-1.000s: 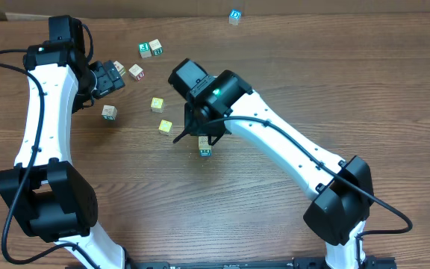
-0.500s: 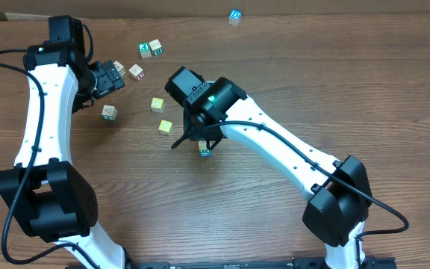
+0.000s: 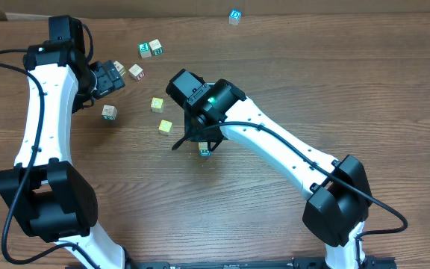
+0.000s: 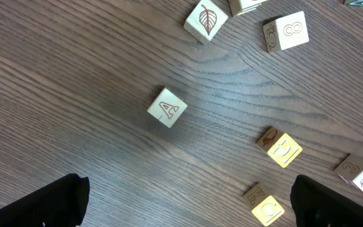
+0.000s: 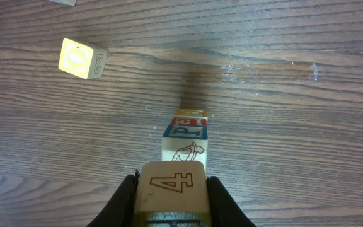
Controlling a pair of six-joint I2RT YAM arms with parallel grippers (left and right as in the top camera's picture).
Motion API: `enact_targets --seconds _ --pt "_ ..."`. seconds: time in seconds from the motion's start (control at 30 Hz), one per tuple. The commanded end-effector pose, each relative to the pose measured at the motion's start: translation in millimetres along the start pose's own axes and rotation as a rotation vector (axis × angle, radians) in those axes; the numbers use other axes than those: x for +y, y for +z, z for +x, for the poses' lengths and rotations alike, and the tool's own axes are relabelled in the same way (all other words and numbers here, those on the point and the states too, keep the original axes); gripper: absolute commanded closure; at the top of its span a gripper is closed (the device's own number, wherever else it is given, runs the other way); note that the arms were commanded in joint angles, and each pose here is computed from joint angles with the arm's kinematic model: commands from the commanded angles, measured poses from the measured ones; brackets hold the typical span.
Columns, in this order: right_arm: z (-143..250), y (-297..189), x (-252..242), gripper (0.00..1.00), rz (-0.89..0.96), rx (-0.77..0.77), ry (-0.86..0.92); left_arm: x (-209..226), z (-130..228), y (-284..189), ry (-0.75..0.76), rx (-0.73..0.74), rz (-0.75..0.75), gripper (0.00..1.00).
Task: Form a tower
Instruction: 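Lower the '4' block onto the stack and open the right gripper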
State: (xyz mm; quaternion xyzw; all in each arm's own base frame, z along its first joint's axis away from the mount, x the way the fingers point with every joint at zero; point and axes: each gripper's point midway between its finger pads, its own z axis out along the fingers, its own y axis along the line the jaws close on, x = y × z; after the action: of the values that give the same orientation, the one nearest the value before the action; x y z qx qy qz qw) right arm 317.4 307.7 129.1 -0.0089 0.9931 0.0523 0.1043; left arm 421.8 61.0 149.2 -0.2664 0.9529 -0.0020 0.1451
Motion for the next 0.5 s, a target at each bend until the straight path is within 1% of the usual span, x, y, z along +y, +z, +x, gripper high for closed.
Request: enact_targets --seconds 0.0,0.23,0.47 --pt "0 7 -4 0.81 0.025 -0.001 -0.004 -3 -6 -14 0.015 -0.036 0.021 0.0" --pt "2 22 -5 0.81 0.047 0.023 -0.006 -4 -6 -14 0.015 -0.036 0.021 0.0" --pt "0 23 -3 0.8 0.043 0.017 -0.006 -4 -6 -14 0.015 -0.036 0.021 0.0"
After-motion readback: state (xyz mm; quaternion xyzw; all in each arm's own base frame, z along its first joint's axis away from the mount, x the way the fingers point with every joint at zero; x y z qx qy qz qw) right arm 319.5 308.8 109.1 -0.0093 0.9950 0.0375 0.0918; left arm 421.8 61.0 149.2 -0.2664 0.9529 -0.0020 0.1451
